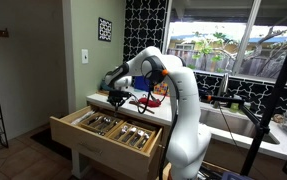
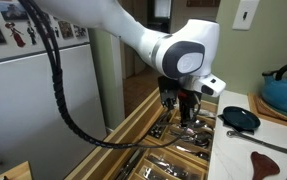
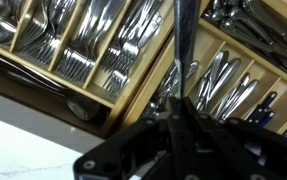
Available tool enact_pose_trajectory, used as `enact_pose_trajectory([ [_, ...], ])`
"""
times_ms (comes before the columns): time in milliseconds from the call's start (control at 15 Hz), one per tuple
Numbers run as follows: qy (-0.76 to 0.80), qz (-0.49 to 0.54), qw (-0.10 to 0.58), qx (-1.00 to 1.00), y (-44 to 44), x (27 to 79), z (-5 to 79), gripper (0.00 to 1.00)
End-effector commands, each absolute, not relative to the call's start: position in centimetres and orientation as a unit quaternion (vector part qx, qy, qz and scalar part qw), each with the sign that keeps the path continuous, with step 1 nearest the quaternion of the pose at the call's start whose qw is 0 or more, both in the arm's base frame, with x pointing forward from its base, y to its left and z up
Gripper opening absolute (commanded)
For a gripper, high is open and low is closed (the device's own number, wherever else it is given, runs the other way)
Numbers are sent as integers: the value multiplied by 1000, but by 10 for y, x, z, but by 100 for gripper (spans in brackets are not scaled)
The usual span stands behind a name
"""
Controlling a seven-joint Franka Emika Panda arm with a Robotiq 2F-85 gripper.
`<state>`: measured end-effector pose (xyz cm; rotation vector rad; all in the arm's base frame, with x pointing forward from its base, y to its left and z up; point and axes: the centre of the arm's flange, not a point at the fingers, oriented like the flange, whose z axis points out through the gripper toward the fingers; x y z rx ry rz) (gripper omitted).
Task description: Put the silver fork on the right side of the open drawer then put the silver spoon on the left side of the open drawer.
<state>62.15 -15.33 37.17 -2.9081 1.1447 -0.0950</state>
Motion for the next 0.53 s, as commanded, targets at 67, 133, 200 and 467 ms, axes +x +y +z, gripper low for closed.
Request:
enact_pose_trajectory([
  [67,403,-17,32,-915,-154,631,359,2],
  [133,417,-13,32,-908,-154,633,354,2],
  [200,425,-6,33,-905,-153,635,348,2],
  [467,464,12,36,-885,-153,644,318,2],
])
